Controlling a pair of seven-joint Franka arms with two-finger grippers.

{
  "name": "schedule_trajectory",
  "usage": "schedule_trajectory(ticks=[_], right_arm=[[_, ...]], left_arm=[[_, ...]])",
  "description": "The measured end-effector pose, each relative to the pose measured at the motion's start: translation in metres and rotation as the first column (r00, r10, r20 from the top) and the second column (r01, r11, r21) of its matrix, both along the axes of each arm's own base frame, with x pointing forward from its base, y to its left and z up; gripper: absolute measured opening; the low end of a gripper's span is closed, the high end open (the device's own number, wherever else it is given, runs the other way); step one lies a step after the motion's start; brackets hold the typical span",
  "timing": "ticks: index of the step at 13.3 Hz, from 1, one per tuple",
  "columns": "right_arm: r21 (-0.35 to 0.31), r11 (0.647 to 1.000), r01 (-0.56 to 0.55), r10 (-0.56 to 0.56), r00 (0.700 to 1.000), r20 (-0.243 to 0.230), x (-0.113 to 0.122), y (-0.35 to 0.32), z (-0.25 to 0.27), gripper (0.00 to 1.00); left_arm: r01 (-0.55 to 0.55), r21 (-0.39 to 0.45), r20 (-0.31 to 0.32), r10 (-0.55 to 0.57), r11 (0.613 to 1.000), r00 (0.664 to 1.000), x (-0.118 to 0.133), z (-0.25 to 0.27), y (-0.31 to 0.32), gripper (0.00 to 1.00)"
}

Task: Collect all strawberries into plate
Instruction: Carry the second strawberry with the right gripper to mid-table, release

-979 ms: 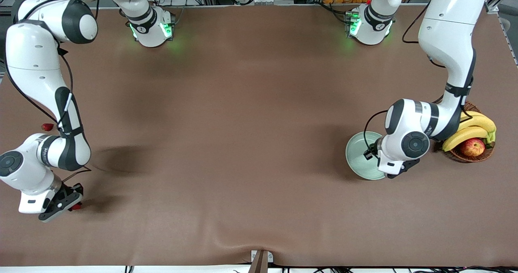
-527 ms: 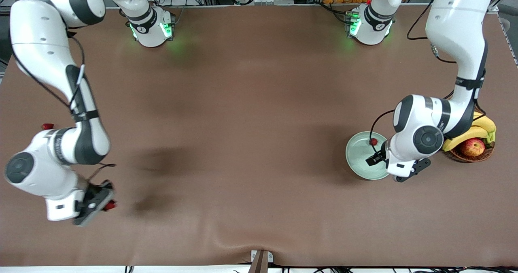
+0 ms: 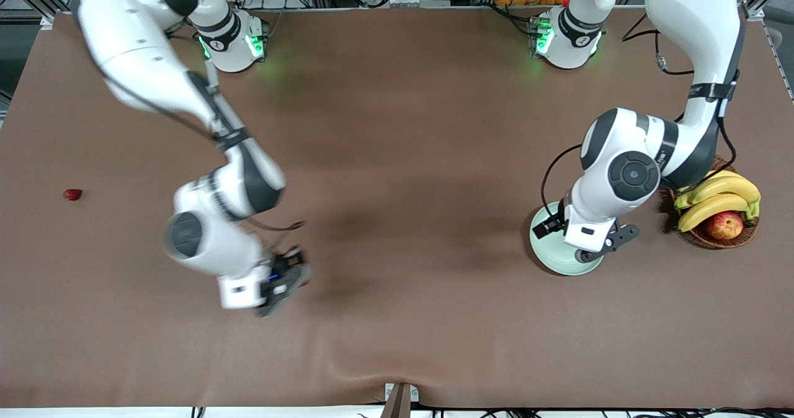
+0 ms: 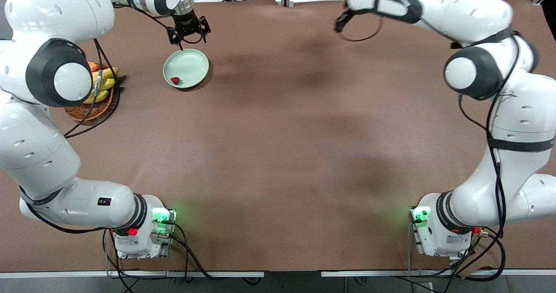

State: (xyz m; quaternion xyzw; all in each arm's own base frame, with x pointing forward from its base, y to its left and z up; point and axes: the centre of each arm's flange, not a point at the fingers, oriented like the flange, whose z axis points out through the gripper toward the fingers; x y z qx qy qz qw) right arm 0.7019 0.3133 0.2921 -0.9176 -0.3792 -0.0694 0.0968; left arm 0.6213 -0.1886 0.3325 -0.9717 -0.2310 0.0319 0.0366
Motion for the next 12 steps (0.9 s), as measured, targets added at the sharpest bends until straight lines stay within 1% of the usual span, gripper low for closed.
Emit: schedule_trajectory(ticks=[2, 3, 4, 7, 9, 11, 12], right_arm=[[0.000, 0.999, 0.054, -0.054, 0.998, -0.042, -0.038, 0.072, -0.007, 0.33], [0.001, 0.997, 0.073, -0.072, 0.996, -0.054, -0.053, 0.098, -0.012, 0.33], [0.007, 0.997, 0.083, -0.082, 0.995, -0.055, -0.065, 0.118, -0.018, 0.33], [0.038, 0.993, 0.114, -0.112, 0.993, -0.047, -0.088, 0.155, -0.042, 0.33], [0.036, 0.991, 0.132, -0.132, 0.991, -0.017, -0.102, 0.176, -0.070, 0.33], [0.027, 0.989, 0.149, -0.149, 0.989, 0.014, -0.118, 0.194, -0.099, 0.33], [0.027, 0.988, 0.155, -0.156, 0.988, 0.021, -0.122, 0.198, -0.108, 0.33]], left_arm=[[-0.004, 0.003, -0.017, 0.004, 1.000, 1.000, -0.003, -0.007, -0.003, 1.00], [-0.011, 0.005, -0.024, 0.012, 1.000, 1.000, -0.005, -0.008, -0.005, 1.00], [-0.016, 0.008, -0.032, 0.016, 1.000, 0.999, -0.007, -0.010, -0.008, 1.00], [-0.007, 0.020, -0.066, 0.009, 1.000, 0.998, -0.017, -0.023, -0.011, 1.00], [-0.008, 0.024, -0.080, 0.010, 1.000, 0.997, -0.020, -0.031, -0.011, 1.00], [-0.027, 0.026, -0.079, 0.029, 0.999, 0.996, -0.023, -0.032, -0.020, 1.00], [-0.037, 0.025, -0.077, 0.039, 0.999, 0.996, -0.025, -0.031, -0.028, 1.00]])
